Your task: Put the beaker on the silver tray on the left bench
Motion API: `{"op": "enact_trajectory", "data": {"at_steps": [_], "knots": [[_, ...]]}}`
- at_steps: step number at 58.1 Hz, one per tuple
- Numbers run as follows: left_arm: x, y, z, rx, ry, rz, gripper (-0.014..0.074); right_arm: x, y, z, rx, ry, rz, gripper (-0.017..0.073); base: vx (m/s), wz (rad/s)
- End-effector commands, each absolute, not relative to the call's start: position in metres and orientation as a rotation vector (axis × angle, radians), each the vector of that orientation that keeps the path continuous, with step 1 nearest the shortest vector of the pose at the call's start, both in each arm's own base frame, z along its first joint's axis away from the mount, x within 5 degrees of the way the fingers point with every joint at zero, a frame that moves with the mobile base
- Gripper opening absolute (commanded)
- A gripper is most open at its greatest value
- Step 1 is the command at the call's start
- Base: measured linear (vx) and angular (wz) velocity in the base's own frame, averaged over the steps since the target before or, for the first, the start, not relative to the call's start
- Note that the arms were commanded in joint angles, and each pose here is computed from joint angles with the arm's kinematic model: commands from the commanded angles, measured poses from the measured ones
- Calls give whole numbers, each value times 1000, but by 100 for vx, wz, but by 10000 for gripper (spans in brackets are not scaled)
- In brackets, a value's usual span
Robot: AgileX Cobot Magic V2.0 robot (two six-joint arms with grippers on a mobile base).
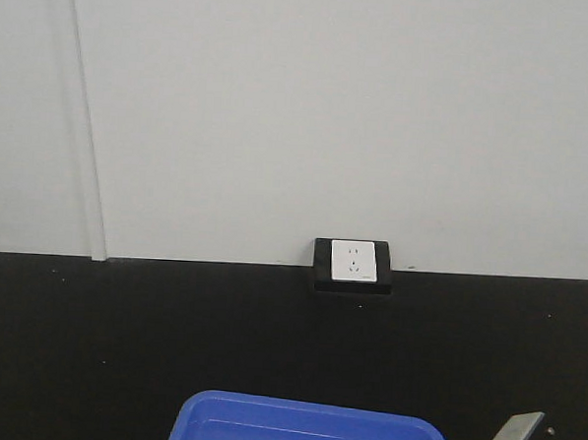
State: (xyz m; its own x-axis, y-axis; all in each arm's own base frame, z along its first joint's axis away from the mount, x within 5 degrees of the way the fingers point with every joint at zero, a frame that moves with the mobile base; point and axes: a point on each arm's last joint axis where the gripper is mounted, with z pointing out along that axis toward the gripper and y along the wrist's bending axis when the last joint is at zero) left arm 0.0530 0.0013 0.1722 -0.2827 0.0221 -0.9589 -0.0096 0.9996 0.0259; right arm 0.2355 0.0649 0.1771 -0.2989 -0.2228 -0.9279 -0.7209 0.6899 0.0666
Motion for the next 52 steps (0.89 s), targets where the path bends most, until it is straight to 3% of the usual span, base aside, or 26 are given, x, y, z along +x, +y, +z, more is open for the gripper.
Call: {"op": "enact_trajectory", "data": {"at_steps": [1, 16, 24, 35, 52], "knots": [[54, 1, 171, 14, 1792, 22, 1, 247, 70, 184, -745, 1741, 668, 577, 0, 0], [54, 1, 171, 14, 1792, 22, 1, 265, 102, 147, -884, 1783, 734, 577, 0, 0], [54, 1, 171, 14, 1792, 22, 1, 273, 119, 135, -829, 1854, 731, 577, 0, 0], [54, 1, 171, 14, 1792, 22, 1, 280, 140, 125, -891, 1831, 761, 577, 0, 0], [54, 1, 171, 14, 1792, 22, 1, 304, 170, 119, -834, 1776, 810, 577, 0, 0]]}}
